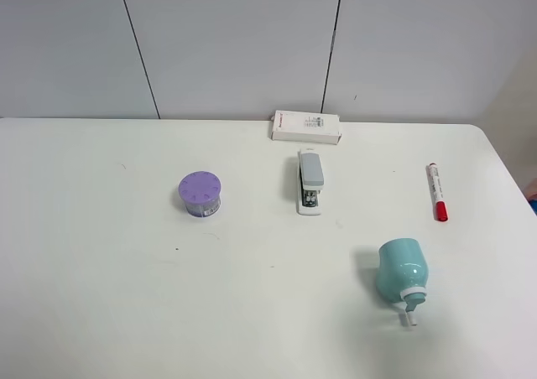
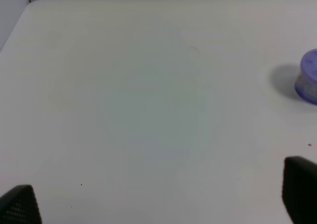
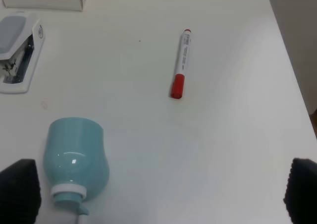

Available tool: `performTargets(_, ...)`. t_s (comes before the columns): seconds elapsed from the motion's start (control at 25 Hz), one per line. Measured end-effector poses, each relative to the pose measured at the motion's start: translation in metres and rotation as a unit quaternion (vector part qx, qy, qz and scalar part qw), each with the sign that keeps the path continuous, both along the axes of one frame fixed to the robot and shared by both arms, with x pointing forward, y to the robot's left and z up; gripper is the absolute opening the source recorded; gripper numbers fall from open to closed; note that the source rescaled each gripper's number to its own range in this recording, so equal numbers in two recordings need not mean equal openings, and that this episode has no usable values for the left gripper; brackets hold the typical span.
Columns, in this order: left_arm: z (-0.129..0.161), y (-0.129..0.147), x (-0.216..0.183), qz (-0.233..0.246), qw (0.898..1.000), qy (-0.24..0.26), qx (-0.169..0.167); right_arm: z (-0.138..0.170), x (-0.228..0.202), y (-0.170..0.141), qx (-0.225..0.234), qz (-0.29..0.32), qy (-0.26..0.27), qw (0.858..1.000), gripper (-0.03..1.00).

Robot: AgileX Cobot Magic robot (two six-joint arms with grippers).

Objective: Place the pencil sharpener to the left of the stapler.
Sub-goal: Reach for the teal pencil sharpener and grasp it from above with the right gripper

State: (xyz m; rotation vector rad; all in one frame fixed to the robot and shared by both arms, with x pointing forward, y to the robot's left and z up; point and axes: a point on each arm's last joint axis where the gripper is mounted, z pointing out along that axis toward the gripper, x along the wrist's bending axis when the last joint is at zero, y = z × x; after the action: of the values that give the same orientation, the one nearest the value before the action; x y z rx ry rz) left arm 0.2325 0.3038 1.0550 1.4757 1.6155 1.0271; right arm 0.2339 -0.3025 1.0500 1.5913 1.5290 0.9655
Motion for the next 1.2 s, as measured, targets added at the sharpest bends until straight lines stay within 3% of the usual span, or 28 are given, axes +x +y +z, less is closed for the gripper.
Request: performTargets(1.2, 0.0, 0.0, 0.0, 0.0, 1.0, 0.0, 0.0, 0.0, -0.0001, 0.0014, 0.013, 0.002, 0.0, 1.0, 1.0)
